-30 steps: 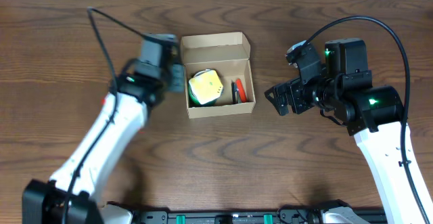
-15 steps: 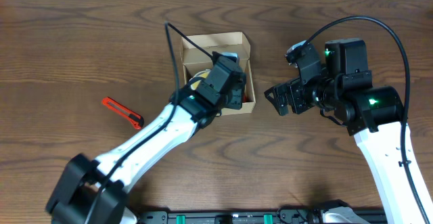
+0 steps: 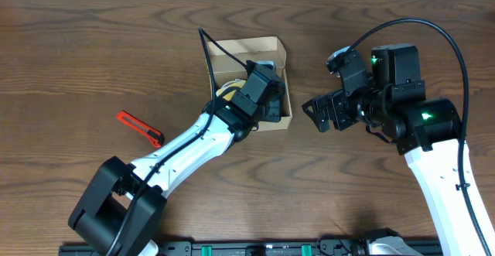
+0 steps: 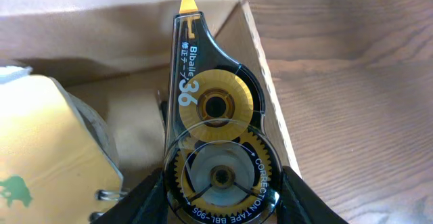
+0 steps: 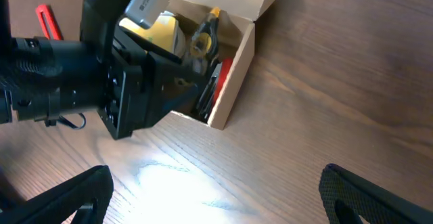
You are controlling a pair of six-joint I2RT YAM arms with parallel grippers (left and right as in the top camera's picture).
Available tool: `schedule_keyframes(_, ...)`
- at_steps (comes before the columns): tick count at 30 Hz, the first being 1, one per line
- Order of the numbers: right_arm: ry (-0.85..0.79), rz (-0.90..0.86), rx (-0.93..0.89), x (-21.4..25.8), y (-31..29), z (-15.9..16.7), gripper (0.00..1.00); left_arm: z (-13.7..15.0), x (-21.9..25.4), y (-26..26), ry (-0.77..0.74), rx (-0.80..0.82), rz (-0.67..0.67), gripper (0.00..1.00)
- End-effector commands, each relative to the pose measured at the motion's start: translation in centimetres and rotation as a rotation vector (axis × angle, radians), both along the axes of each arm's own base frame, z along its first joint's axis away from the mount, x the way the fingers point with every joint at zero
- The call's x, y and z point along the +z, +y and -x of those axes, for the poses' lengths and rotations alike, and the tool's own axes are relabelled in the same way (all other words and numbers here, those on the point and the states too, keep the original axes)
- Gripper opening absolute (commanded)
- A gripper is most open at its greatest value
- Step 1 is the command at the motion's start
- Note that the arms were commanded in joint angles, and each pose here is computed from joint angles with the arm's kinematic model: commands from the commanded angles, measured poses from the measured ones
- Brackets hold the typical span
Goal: Pack container
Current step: 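Lower the correction tape roller into the box and open the left gripper, then move the left gripper to the red box cutter and grasp it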
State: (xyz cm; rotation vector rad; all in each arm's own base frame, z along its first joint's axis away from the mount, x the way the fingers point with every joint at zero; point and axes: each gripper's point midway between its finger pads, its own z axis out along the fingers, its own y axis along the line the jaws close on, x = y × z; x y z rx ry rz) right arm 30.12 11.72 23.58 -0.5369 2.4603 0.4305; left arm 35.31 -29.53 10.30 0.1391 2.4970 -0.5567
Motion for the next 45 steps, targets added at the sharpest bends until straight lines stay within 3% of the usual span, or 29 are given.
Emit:
schedule_keyframes(1, -0.019, -0.003, 0.007, 0.5, -0.1, 0.1, 0.99, -1.2, 0.9, 0.4, -0.031, 0.032, 0.006, 0.4)
schedule_keyframes(4, -0.019, -0.003, 0.007, 0.5, -0.1, 0.1, 0.99, -1.3, 0.9, 0.4, -0.03, 0.031, 0.009, 0.59)
schedule_keyframes(5, -0.019, -0.003, 0.007, 0.5, -0.1, 0.1, 0.99, -1.3, 1.0, 0.4, -0.031, 0.03, 0.011, 0.61)
schedule_keyframes(10, -0.019, -0.003, 0.007, 0.5, -0.1, 0.1, 0.99, -1.4, 2.5, 0.1, -0.06, 0.016, 0.031, 0.62)
schedule_keyframes(17, -0.019, -0.003, 0.007, 0.5, -0.1, 0.1, 0.99, -1.0, 10.0, 1.1, -0.212, -0.006, 0.067, 0.6)
schedule_keyframes(22, -0.019, -0.003, 0.007, 0.5, -0.1, 0.1, 0.99, 0.2, 15.4, 6.3, -0.33, 0.143, -0.001, 0.59)
schedule_keyframes(26, -0.019, -0.003, 0.007, 0.5, -0.1, 0.1, 0.99, 2.3, 17.6, 13.0, -0.37, 0.34, -0.135, 0.6)
schedule_keyframes(33, -0.019, -0.003, 0.007, 0.5, -0.1, 0.1, 0.99, 6.8, 14.8, 23.4, -0.148, 0.76, -0.198, 0.63)
schedule_keyframes(36, -0.019, -0.003, 0.007, 0.5, -0.1, 0.1, 0.99, 7.4, 12.8, 25.6, -0.055, 0.863, -0.219, 0.63)
schedule_keyframes(38, -0.019, -0.003, 0.007, 0.5, -0.1, 0.1, 0.99, 7.3, 11.2, 26.4, 0.009, 0.913, -0.211, 0.69)
schedule_keyframes(41, -0.019, -0.003, 0.007, 0.5, -0.1, 0.1, 0.99, 6.8, 9.7, 26.7, 0.07, 0.949, -0.208, 0.95)
schedule_keyframes(45, -0.019, -0.003, 0.007, 0.5, -0.1, 0.1, 0.99, 6.4, 8.3, 27.0, 0.104, 0.921, -0.281, 0.95)
